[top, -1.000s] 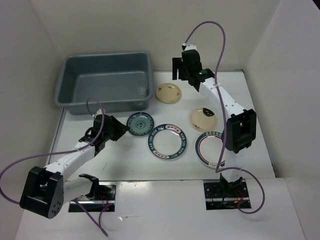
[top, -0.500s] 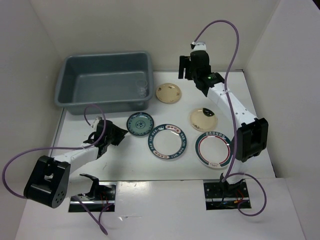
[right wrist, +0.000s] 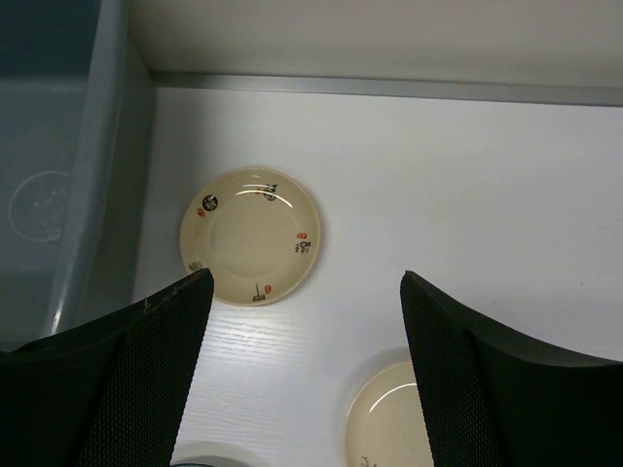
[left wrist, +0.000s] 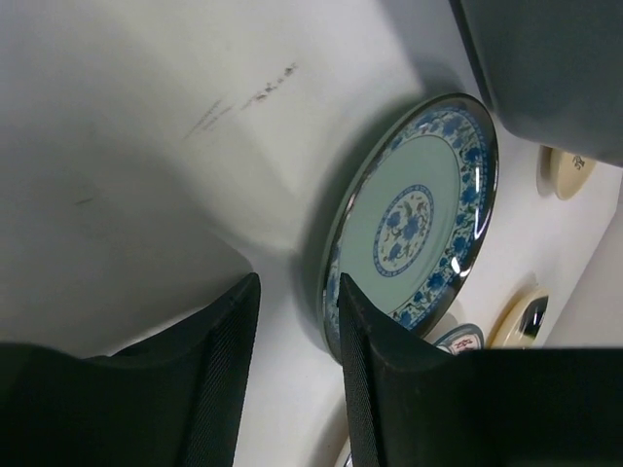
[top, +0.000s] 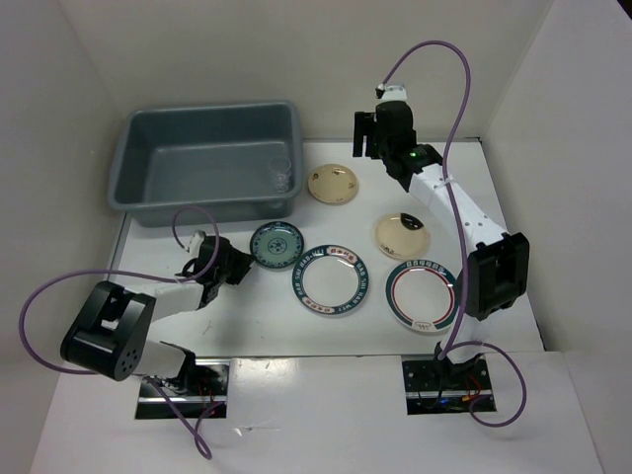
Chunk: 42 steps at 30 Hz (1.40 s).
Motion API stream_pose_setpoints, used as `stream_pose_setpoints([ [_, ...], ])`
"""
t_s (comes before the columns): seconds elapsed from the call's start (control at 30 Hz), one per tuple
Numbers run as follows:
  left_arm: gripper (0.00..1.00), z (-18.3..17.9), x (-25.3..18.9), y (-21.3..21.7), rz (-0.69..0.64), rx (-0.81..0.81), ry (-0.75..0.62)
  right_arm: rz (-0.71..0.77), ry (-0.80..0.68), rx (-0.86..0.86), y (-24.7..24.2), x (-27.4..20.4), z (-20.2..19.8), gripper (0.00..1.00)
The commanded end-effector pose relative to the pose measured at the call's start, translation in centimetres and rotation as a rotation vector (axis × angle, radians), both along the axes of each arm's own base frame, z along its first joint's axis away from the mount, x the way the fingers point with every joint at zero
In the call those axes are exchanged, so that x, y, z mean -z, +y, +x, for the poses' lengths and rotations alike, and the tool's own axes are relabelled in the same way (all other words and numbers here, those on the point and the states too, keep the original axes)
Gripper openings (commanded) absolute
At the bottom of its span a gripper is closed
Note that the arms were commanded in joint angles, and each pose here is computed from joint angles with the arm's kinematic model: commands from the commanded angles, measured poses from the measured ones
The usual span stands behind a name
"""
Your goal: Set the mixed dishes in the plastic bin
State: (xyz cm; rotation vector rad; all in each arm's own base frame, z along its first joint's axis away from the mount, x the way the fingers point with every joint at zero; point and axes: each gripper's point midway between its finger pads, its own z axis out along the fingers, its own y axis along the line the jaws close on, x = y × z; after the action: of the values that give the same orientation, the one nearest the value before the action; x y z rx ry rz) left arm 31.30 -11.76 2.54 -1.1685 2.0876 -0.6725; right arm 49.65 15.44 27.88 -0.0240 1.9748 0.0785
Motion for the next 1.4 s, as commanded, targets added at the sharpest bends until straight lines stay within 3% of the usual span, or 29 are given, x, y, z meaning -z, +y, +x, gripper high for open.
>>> stream_pose_setpoints([
  [0.0, 0.46, 1.8, -1.3, -0.7, -0.017, -0.018, -0.061, 0.017, -0.102, 0.022, -0.7, -3.5, 0.0, 0.83],
  [0.23, 0.33, 2.7, -1.0, -1.4, -0.013, -0.007, -0.048, 0.008, -0.103, 0.019, -0.7, -3.5, 0.0, 0.83],
  [0.6, 0.25, 3.4, 0.2, -2.1, -0.006, -0.021, -0.020, 0.001, -0.116, 0.025, -1.1, -3.7, -0.3, 0.84],
  [0.87, 0.00, 2.8, 0.3, -1.8, 0.020, -0.028, 0.030, 0.001, -0.116, 0.025, -1.2, -3.7, -0.5, 0.84],
  [1.1, 0.00, 2.4, -1.6, -1.4, 0.038, -0.022, 0.019, 0.001, -0.116, 0.025, -1.1, -3.7, -0.3, 0.84],
  [1.37, 0.00, -0.5, -4.9, -1.0, 0.024, 0.038, -0.004, 0.001, -0.106, 0.014, -0.8, -3.2, -0.2, 0.84],
])
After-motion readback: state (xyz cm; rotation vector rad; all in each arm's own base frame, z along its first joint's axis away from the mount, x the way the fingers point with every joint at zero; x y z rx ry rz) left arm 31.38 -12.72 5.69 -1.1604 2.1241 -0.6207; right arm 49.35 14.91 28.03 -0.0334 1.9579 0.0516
